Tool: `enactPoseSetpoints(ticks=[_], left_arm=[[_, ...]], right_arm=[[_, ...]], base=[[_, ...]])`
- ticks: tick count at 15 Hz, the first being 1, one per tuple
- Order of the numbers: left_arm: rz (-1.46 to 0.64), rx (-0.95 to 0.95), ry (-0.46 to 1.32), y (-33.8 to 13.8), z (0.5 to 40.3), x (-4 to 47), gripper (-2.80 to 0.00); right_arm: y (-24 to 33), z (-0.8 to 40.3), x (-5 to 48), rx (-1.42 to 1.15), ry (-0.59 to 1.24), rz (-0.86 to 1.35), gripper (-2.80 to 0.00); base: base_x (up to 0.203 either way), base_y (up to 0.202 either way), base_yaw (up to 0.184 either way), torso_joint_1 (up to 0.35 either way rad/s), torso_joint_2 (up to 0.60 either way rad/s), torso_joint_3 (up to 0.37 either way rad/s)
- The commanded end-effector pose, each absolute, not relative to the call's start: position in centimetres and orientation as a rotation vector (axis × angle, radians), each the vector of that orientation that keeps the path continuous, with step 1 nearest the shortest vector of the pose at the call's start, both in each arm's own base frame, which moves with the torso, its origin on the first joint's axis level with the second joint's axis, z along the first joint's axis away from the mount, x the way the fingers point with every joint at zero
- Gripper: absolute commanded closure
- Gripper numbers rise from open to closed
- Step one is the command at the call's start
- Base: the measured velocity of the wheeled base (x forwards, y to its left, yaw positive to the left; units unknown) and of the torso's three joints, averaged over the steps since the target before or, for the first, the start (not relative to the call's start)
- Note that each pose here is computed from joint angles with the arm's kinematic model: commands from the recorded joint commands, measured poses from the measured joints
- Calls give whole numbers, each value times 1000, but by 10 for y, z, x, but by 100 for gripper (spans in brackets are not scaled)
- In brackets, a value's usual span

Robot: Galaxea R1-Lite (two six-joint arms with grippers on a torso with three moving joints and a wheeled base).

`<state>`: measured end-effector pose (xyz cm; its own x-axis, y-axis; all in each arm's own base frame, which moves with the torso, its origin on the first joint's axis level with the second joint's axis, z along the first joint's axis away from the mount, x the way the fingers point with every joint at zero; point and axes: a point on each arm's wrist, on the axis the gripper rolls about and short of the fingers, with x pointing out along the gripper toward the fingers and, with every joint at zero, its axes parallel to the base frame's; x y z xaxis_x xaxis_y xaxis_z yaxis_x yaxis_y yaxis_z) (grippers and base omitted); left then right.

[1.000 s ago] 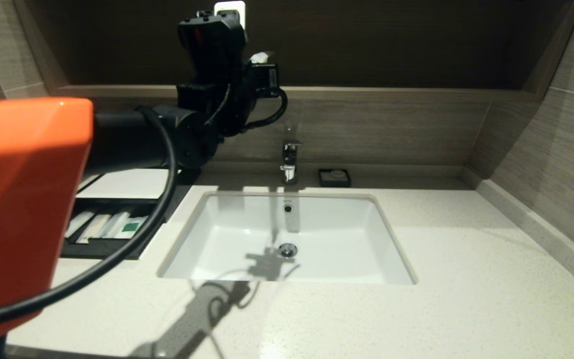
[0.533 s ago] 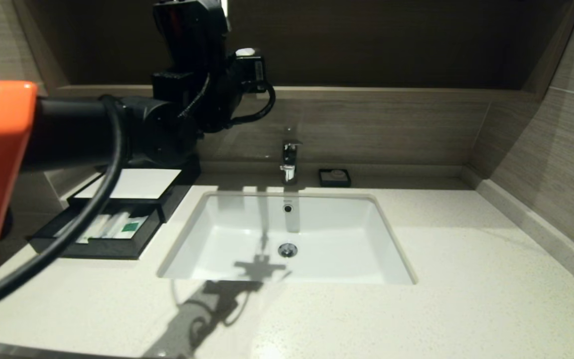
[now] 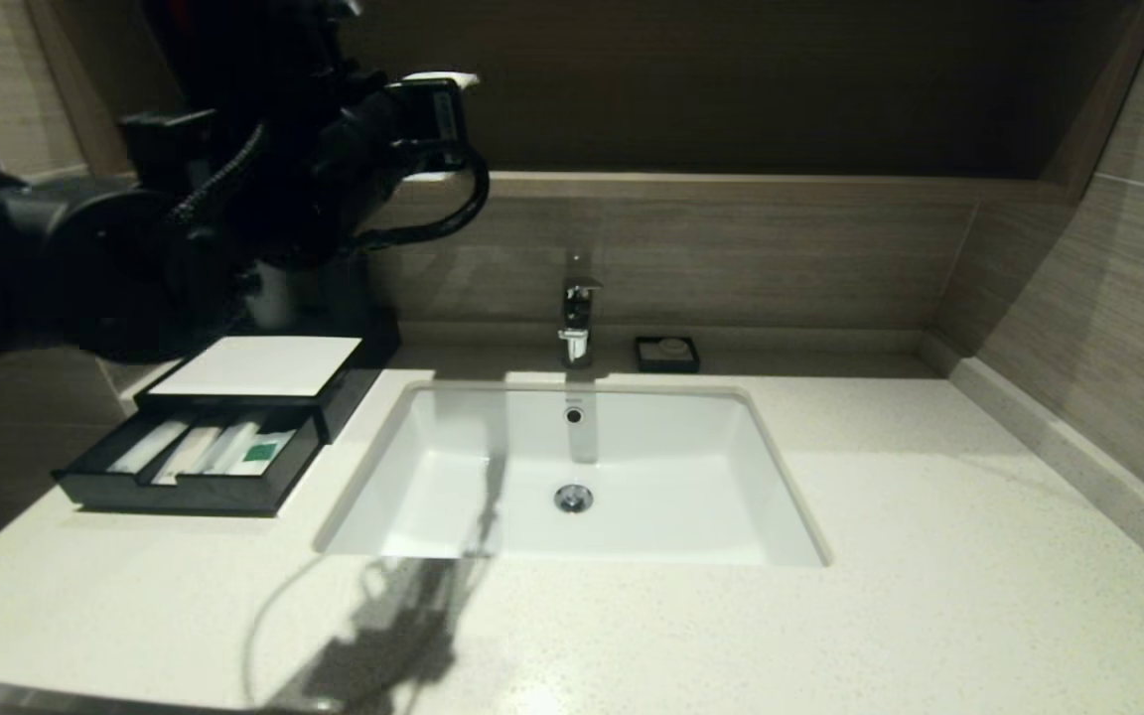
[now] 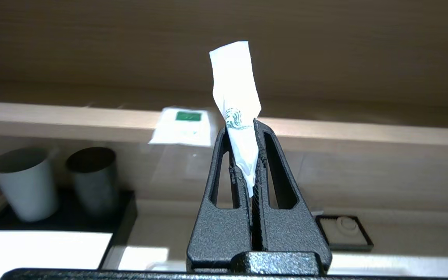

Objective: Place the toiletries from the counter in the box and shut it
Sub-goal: Place the bathroom toiletry into the drawer

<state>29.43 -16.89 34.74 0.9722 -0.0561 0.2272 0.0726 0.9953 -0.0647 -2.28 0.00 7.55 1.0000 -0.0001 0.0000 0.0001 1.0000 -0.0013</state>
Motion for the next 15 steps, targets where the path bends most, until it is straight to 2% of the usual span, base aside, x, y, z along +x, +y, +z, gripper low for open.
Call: enactPoseSetpoints(ticks=[1,7,15], left_arm=[[-62,-88,-253,-151,359,266,0],[-54,-102,-283,-113,368,208,0],[44,-55,-212,-59,362,152,0]], right_arm=[[0,75,-23,-2,0,0,0],[0,75,-23,-2,0,0,0],[0,75,-23,-2,0,0,0]], base=[[0,0,0,0,0,0],[0,0,0,0,0,0],[0,0,0,0,0,0]])
